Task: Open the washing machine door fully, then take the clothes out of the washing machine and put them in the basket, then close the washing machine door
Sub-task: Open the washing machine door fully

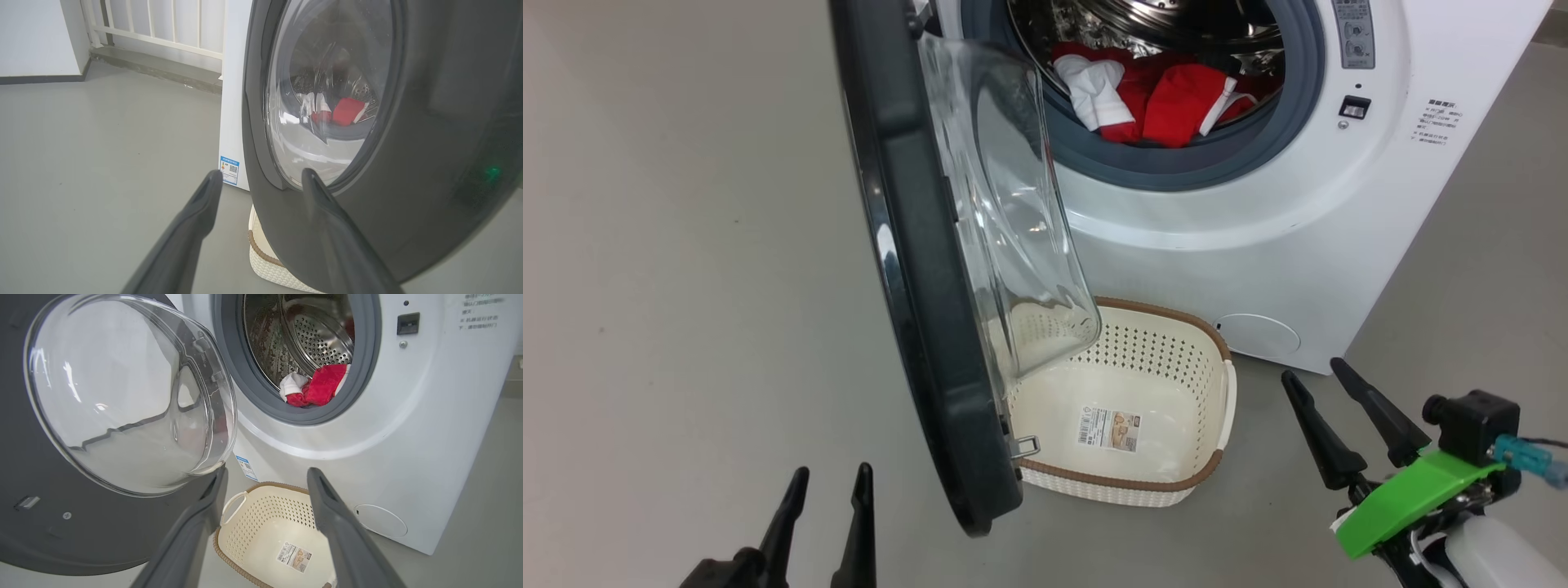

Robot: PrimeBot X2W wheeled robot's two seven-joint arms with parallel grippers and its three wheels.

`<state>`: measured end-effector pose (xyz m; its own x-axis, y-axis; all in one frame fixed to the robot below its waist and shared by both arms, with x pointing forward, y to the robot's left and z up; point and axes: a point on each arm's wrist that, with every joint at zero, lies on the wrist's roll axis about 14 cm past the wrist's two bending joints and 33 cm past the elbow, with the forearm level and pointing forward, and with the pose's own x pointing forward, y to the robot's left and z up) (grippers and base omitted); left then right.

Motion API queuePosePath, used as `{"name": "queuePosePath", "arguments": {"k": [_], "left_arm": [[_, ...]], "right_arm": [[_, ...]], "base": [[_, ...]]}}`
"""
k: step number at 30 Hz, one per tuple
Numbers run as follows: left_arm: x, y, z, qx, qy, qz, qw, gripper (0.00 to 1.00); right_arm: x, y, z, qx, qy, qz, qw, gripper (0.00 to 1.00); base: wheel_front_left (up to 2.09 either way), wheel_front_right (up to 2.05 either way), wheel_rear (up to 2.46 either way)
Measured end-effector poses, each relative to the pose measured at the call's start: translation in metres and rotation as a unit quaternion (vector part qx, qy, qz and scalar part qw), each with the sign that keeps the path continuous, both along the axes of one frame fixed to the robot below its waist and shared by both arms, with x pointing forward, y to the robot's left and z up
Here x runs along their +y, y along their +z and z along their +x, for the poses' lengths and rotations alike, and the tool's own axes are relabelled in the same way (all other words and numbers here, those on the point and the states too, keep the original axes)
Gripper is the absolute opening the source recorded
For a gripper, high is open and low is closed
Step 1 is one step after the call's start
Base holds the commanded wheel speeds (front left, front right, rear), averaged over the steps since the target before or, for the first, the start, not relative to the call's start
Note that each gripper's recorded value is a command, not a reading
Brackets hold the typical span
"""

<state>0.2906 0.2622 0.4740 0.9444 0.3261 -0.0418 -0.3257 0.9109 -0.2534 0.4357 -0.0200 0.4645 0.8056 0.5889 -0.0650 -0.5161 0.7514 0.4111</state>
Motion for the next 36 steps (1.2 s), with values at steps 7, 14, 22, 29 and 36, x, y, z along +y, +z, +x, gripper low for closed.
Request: {"name": "queuePosePath", "arguments": {"k": [7,14,22,29,36], "left_arm": [[0.001,0.001,0.0,-0.002,0.001,0.0,1.0,1.0],[0.002,0.003,-0.002,-0.005,0.004,0.0,1.0,1.0],[0.001,0.005,-0.002,-0.009,0.003,0.0,1.0,1.0],[0.001,0.01,-0.002,-0.02,0.002,-0.003,1.0,0.0],[0.013,0.082,0.009,-0.133,0.013,0.015,0.991,0.0]], "right_arm": [[-0.015,0.006,-0.006,-0.048,-0.035,-0.034,0.998,1.0],[-0.019,-0.012,-0.022,-0.029,-0.042,-0.05,0.997,1.0],[-0.019,-0.013,-0.026,-0.027,-0.044,-0.051,0.997,1.0],[-0.022,-0.008,-0.026,-0.032,-0.049,-0.05,0.997,1.0],[-0.021,-0.005,-0.028,-0.035,-0.05,-0.047,0.997,1.0]], "base": [[0.0,0.0,0.0],[0.0,0.0,0.0],[0.0,0.0,0.0],[0.0,0.0,0.0],[0.0,0.0,0.0]]}}
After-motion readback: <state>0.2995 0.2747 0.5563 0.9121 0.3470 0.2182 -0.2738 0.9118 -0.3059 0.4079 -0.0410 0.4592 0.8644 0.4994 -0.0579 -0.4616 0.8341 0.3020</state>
